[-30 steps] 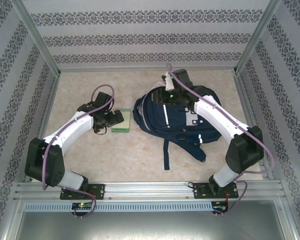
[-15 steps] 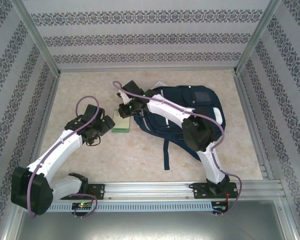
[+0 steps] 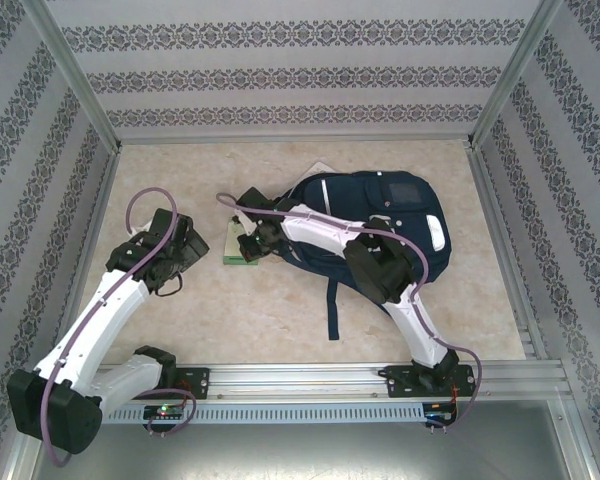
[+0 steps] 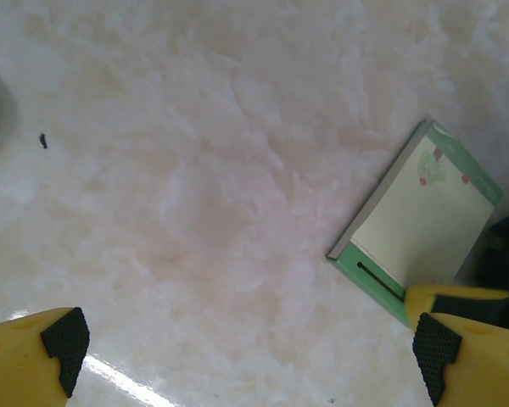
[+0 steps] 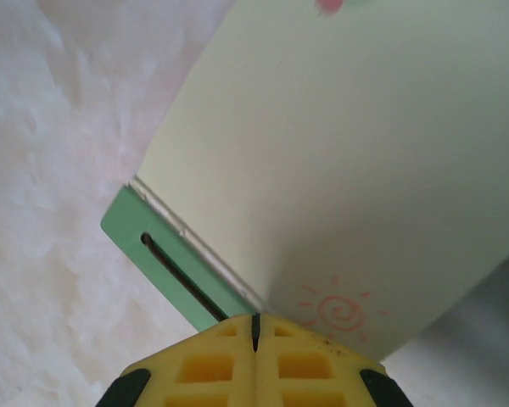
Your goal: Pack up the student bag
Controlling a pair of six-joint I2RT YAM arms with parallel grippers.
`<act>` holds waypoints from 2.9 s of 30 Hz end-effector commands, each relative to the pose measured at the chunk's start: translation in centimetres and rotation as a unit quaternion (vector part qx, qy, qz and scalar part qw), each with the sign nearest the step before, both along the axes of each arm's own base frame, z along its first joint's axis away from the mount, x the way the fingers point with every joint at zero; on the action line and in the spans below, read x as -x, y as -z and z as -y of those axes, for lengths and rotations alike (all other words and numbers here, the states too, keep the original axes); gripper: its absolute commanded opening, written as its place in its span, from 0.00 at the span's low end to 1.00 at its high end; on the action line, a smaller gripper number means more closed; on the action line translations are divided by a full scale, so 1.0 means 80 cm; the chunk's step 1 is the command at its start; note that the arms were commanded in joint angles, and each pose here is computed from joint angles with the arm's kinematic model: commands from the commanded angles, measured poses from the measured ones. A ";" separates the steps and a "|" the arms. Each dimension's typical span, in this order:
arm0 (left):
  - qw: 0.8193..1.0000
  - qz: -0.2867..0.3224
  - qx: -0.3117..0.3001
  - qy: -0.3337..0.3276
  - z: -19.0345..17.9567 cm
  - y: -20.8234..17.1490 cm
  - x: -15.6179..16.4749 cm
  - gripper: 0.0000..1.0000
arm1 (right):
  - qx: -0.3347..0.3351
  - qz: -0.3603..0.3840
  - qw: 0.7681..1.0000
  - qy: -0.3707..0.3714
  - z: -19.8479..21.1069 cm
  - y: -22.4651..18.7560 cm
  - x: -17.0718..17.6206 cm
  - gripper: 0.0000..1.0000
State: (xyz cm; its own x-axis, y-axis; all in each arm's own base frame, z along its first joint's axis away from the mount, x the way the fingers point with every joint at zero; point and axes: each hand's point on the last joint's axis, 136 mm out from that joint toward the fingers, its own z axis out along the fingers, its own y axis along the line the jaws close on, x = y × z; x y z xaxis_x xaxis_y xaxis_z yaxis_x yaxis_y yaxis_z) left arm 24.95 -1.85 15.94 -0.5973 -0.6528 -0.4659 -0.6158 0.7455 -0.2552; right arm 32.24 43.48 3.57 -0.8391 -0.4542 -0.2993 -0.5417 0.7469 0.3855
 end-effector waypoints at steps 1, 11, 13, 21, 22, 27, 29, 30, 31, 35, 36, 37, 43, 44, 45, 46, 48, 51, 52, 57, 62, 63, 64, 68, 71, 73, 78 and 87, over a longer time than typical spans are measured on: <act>0.999 -0.024 -0.025 0.000 -0.014 0.002 0.014 1.00 | 0.012 -0.028 0.999 -0.009 -0.011 0.029 0.026 0.02; 0.999 -0.030 0.019 -0.011 0.000 0.026 0.015 1.00 | -0.082 -0.035 0.996 -0.023 -0.081 -0.038 0.034 0.07; 0.998 -0.030 0.045 -0.018 0.007 0.038 0.015 1.00 | -0.085 -0.018 0.996 -0.007 -0.071 -0.052 0.015 0.08; 0.986 0.031 0.161 -0.004 0.052 0.080 -0.012 1.00 | -0.036 0.046 0.998 0.038 -0.016 -0.041 -0.064 0.25; 0.983 0.043 0.176 -0.005 0.056 0.084 -0.015 1.00 | -0.029 0.054 0.997 0.039 -0.012 -0.037 -0.072 0.26; 0.972 0.084 0.218 -0.025 0.063 0.105 -0.024 1.00 | -0.009 0.077 0.996 0.033 -0.006 -0.022 -0.097 0.32; 0.971 0.087 0.222 -0.030 0.063 0.111 -0.025 1.00 | -0.010 0.080 0.996 0.028 -0.008 -0.017 -0.102 0.33; 0.970 0.089 0.225 -0.029 0.064 0.113 -0.026 1.00 | -0.011 0.075 0.997 0.024 -0.009 -0.012 -0.103 0.33; 0.969 0.090 0.228 -0.025 0.067 0.115 -0.028 1.00 | -0.013 0.067 0.997 0.020 -0.012 -0.007 -0.102 0.33; 0.969 0.075 0.236 -0.014 0.075 0.126 -0.034 1.00 | -0.012 0.048 0.999 0.010 -0.016 0.011 -0.096 0.35; 0.969 0.070 0.238 -0.012 0.077 0.129 -0.035 1.00 | -0.008 0.045 0.999 0.007 -0.016 0.016 -0.093 0.35; 0.969 0.066 0.239 -0.010 0.079 0.132 -0.037 1.00 | -0.003 0.043 0.999 0.005 -0.015 0.019 -0.091 0.36; 0.971 0.039 0.234 0.002 0.086 0.142 -0.044 1.00 | 0.023 0.031 0.999 -0.005 -0.010 0.036 -0.067 0.35; 0.972 0.035 0.232 0.002 0.086 0.145 -0.044 1.00 | 0.015 0.017 1.000 -0.006 -0.013 0.036 -0.059 0.34; 0.972 0.031 0.232 0.002 0.086 0.148 -0.044 1.00 | 0.006 0.005 1.000 -0.008 -0.017 0.035 -0.051 0.33; 0.972 0.030 0.233 0.002 0.087 0.150 -0.044 1.00 | 0.001 -0.002 1.000 -0.008 -0.019 0.034 -0.046 0.32; 0.971 0.029 0.236 0.007 0.089 0.152 -0.045 1.00 | -0.014 -0.014 1.000 -0.011 -0.026 0.027 -0.031 0.30; 0.972 0.026 0.233 0.012 0.090 0.158 -0.045 1.00 | -0.031 -0.028 0.999 -0.010 -0.035 0.019 -0.014 0.29; 0.972 0.024 0.232 0.013 0.090 0.160 -0.044 1.00 | -0.033 -0.031 0.999 -0.010 -0.036 0.018 -0.011 0.29; 0.971 0.033 0.237 0.020 0.092 0.160 -0.045 0.99 | -0.061 -0.076 0.995 0.003 -0.045 0.011 0.009 0.27; 0.955 0.085 0.281 0.050 0.110 0.131 -0.055 0.97 | -0.078 -0.112 0.991 0.007 -0.056 0.010 0.032 0.27; 0.949 0.104 0.291 0.059 0.114 0.120 -0.058 0.97 | -0.079 -0.117 0.990 0.012 -0.056 0.012 0.032 0.27; 0.945 0.120 0.297 0.064 0.116 0.108 -0.060 0.96 | -0.079 -0.120 0.990 0.015 -0.055 0.014 0.031 0.27; 0.932 0.185 0.301 0.083 0.114 0.059 -0.059 0.95 | -0.079 -0.127 0.988 0.024 -0.052 0.019 0.028 0.27; 0.935 0.196 0.286 0.070 0.103 0.053 -0.054 0.90 | -0.082 -0.125 0.988 0.026 -0.052 0.016 0.027 0.26; 0.945 0.169 0.272 0.066 0.100 0.066 -0.049 0.86 | -0.083 -0.125 0.988 0.026 -0.052 0.013 0.027 0.26; 0.962 0.085 0.255 0.051 0.098 0.110 -0.040 0.66 | -0.085 -0.117 0.989 0.026 -0.050 0.006 0.024 0.27; 0.975 0.058 0.213 0.029 0.079 0.104 -0.031 0.23 | -0.088 -0.089 0.991 0.037 -0.033 -0.021 0.006 0.28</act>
